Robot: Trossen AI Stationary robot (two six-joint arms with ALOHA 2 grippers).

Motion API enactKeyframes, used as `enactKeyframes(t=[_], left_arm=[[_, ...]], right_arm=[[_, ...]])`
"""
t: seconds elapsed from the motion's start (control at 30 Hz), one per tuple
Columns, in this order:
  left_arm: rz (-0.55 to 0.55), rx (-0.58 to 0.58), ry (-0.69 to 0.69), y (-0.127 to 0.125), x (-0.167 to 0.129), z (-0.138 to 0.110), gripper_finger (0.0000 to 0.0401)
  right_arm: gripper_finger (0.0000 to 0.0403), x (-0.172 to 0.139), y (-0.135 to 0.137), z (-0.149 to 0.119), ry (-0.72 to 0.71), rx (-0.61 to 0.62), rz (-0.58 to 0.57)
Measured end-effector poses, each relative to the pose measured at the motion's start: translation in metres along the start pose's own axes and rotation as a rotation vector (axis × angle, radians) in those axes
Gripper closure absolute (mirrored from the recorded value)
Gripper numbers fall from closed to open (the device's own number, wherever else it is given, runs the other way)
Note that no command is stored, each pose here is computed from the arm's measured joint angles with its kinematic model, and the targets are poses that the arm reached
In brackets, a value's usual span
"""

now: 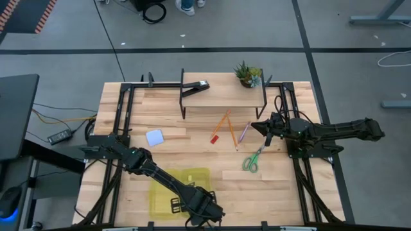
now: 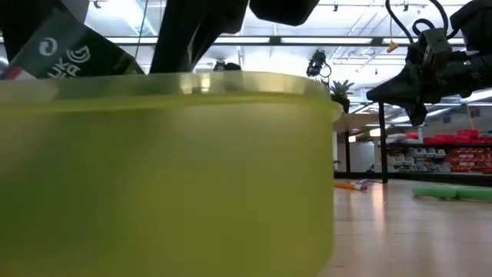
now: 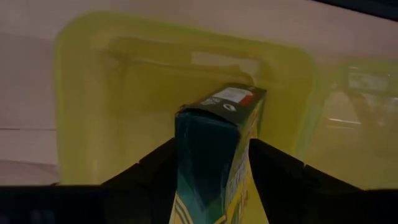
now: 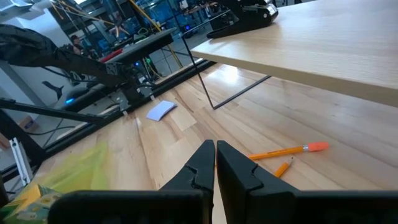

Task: Pack school essentials
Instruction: Put the yellow crayon box into the yellow supply box

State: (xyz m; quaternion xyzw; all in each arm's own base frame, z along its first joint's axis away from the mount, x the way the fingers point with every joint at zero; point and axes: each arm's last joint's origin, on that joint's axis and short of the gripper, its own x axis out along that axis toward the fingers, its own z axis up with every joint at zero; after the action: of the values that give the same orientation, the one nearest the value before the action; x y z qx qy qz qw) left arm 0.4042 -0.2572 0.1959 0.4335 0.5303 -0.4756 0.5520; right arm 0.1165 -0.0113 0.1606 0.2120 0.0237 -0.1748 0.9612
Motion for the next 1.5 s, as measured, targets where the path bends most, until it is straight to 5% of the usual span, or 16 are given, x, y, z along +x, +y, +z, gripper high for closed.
enactKeyframes(t=[0.47,0.77,1.0,1.5], left_arm=[[0.085,-0.014,0.056,0.002,0.0,0.001,0.0115],[0.218,-0.137,0.183,-0.006,-0.001,0.008,0.0083],[0.308,-0.291,0.288,-0.013,-0.002,0.007,0.0123],[0.312,-0.629,0.35,0.002,-0.006,-0.024,0.0254]], right_arm=[[0.038,0.0,0.0,0.0,0.0,0.0,-0.001],[0.038,0.0,0.0,0.0,0.0,0.0,0.0],[0.038,0.0,0.0,0.0,0.0,0.01,0.0],[0.038,-0.002,0.007,-0.002,0.019,0.014,0.062]])
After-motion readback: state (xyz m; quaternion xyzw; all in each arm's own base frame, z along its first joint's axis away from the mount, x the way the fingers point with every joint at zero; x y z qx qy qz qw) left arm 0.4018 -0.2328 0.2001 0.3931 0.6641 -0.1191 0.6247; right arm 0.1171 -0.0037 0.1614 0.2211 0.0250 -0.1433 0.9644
